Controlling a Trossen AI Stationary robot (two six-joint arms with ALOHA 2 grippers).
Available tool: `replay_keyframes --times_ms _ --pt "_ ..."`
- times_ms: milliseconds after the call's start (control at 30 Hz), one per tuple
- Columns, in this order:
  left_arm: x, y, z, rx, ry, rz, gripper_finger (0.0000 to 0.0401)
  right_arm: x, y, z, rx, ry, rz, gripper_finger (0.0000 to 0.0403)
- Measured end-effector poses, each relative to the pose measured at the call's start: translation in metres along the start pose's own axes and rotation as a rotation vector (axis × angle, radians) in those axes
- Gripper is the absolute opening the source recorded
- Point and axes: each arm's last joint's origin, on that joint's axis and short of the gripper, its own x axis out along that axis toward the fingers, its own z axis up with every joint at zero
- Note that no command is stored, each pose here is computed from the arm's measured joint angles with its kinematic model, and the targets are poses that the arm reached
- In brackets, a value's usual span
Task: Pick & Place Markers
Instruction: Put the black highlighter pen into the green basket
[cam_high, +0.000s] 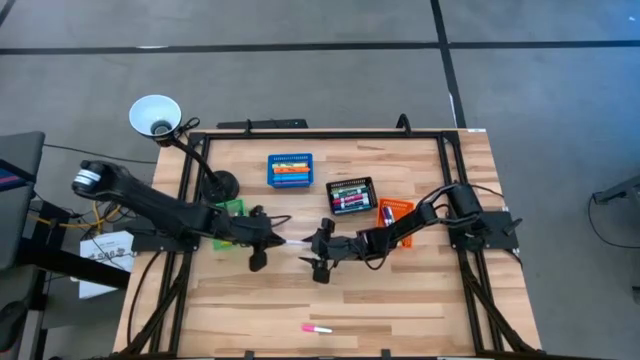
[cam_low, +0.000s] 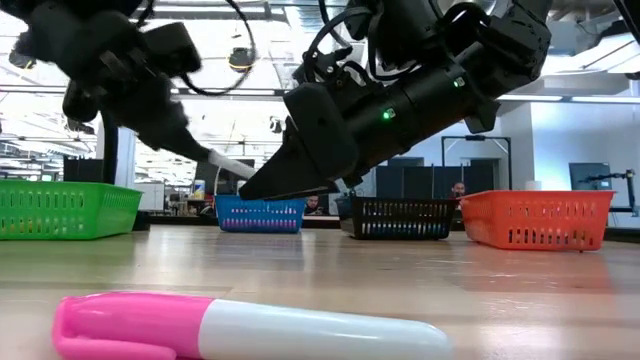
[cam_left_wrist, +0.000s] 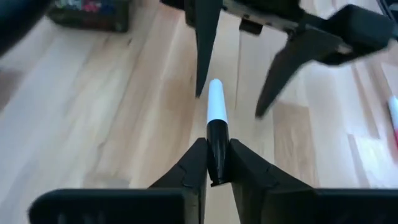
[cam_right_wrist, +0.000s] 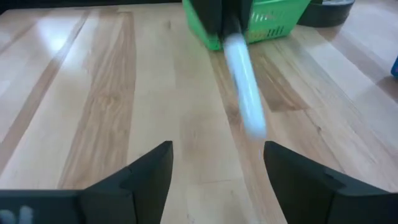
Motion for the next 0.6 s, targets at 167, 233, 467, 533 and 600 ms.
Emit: replay_keyframes --times_ms 167,233,467,533,600 --pt "-0.047 0.012 -0.004 -0.038 0.07 0.024 0.0048 0.0 0.0 -0.001 -0.005 0.014 -0.002 0.0238" --pt "-0.068 0.018 -0.01 -0.088 0.113 0.035 0.0051 0.0 0.0 -0.002 -0.006 0.018 -0.002 0.0235" --pt "-0.123 0.036 -0.039 -0.257 0.252 0.027 0.0048 0.0 0.0 -0.002 -0.005 0.016 -0.003 0.0228" --pt "-0.131 0.039 -0.044 -0.293 0.269 0.01 0.0049 0.0 0.0 -0.002 -0.005 0.017 -0.003 0.0227" --pt "-0.134 0.04 -0.046 -0.325 0.271 0.011 0.005 0.0 0.0 -0.002 -0.005 0.016 -0.003 0.0226"
